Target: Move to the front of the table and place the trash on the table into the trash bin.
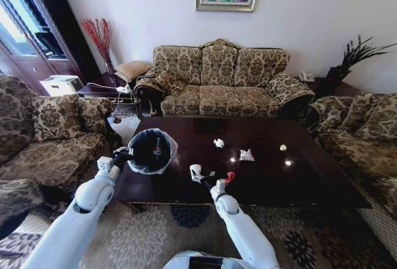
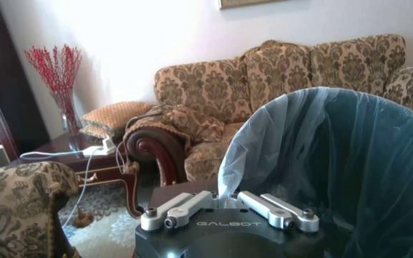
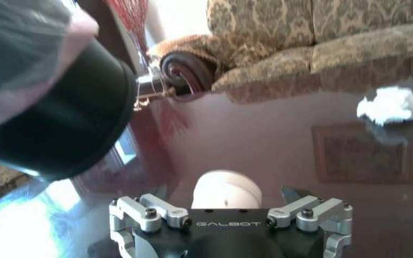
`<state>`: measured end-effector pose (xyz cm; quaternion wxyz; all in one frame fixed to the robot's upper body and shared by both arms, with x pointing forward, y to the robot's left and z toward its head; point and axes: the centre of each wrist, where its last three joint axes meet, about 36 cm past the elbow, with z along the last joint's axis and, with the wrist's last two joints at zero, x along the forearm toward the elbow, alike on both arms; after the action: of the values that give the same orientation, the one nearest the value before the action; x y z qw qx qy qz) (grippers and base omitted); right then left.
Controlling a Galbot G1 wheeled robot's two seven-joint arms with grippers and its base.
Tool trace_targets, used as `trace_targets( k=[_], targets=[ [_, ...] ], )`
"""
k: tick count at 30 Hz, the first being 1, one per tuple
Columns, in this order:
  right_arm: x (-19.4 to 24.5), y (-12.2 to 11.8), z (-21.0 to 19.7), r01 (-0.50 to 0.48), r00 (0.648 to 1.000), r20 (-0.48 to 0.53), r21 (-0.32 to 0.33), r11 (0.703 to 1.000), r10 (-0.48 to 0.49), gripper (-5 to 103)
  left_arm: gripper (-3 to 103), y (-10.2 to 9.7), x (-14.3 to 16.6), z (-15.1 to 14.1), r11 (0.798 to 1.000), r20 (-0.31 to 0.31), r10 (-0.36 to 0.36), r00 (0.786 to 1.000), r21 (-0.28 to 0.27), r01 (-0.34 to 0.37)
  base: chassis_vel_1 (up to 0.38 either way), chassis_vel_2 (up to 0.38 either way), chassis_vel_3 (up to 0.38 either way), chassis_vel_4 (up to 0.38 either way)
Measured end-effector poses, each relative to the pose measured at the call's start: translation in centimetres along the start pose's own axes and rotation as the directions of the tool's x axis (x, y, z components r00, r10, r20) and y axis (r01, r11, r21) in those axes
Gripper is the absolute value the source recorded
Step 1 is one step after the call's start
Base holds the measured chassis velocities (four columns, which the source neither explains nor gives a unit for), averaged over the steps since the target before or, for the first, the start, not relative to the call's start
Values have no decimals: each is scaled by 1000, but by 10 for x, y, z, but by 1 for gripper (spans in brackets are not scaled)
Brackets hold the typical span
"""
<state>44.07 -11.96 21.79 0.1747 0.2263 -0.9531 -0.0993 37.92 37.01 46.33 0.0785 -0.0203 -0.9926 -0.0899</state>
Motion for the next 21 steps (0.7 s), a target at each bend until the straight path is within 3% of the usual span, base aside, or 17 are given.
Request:
trace_targets(
  k=[10,14,17,19,21],
  targets=[
    [-12,3,16,1,997,-79,-42,999,-4,103,1,-1,-1,-1,1000,1,7,1000,6,-7,0,0,0,0],
    [-16,3,20,-4,996,-86,-45,999,0,84,1,-1,0,-2,1000,1,10,1000,3,-10,0,0,0,0],
    [-16,2,20,-5,996,-85,-46,999,1,78,1,-1,0,-2,1000,1,11,1000,2,-11,0,0,0,0],
    [-16,1,22,-10,997,-81,-46,999,7,61,1,-1,1,-4,1000,1,17,1000,-1,-17,0,0,0,0],
    [-17,1,23,-11,997,-76,-42,999,8,55,1,-2,1,-5,1000,3,23,1000,-2,-23,0,0,0,0]
  ],
)
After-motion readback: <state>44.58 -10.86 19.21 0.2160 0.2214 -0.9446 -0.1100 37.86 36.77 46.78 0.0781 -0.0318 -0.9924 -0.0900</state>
